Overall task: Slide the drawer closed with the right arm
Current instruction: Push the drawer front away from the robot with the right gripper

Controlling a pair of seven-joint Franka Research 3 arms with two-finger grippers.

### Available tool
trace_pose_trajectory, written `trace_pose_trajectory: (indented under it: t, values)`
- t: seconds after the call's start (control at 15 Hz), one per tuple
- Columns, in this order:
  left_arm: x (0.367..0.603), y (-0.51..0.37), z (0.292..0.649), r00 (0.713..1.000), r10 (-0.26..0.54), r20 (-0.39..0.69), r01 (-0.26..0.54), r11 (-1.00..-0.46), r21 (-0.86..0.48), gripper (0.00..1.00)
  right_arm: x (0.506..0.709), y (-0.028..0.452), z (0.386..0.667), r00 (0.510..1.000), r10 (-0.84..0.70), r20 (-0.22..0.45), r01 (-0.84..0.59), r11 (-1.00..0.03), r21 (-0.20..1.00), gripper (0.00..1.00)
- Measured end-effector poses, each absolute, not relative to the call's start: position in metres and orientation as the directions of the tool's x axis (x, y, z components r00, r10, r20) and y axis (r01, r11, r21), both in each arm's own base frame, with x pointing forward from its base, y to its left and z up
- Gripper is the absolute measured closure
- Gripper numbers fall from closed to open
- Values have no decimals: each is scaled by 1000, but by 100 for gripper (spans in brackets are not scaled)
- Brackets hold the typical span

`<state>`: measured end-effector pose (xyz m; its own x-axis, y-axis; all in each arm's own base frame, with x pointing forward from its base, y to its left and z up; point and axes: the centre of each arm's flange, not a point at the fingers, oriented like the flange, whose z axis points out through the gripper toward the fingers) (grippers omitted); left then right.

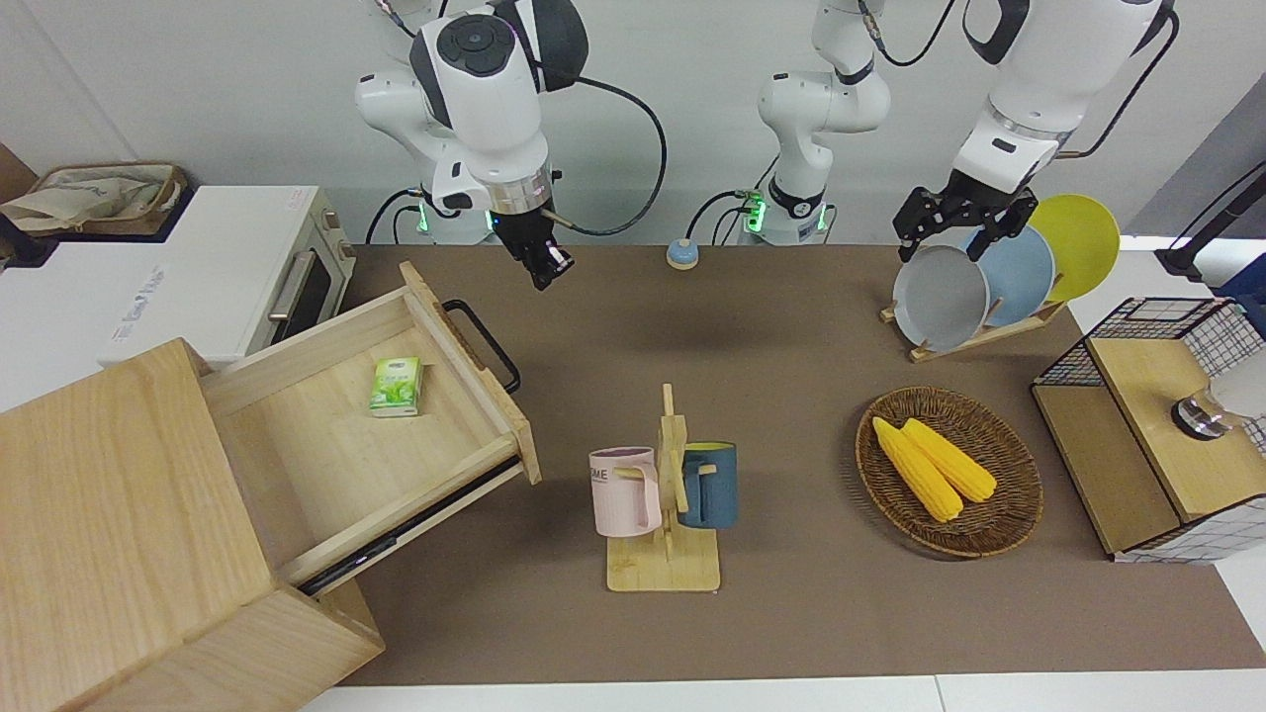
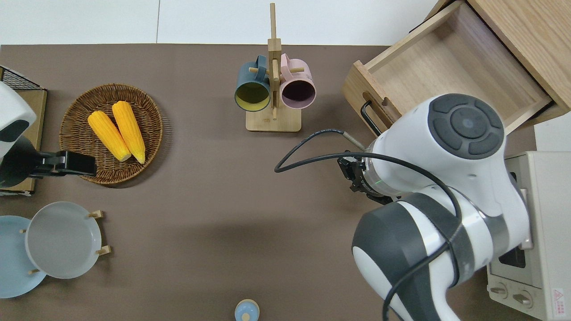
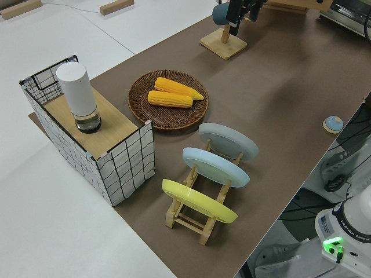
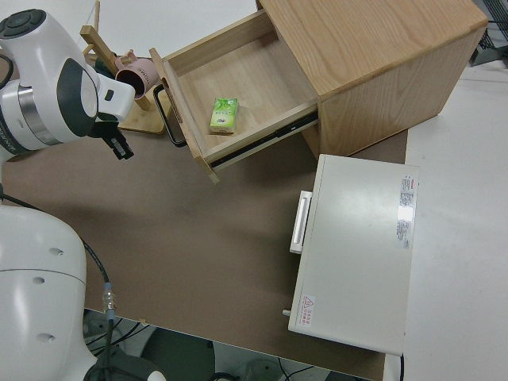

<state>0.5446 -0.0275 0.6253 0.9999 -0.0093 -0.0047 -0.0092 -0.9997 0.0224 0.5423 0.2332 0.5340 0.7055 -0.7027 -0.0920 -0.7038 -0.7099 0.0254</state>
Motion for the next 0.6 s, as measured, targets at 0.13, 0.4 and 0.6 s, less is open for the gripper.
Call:
trace_pose_trajectory:
  t: [0.13,0.4,0.6]
  values:
    - [545,-27,625,1000,-9,-5,-9,-1000,22,0,548,238,521,705,-705,-83,-705,-709,31,99]
    - [545,-27,625,1000,-9,-5,-9,-1000,22,0,558,239,500,696,-714,-75,-713,-700,49,99]
    - [545,-27,625,1000,-9,-5,-9,-1000,22,0,564,233,495,688,-723,-70,-721,-691,51,99]
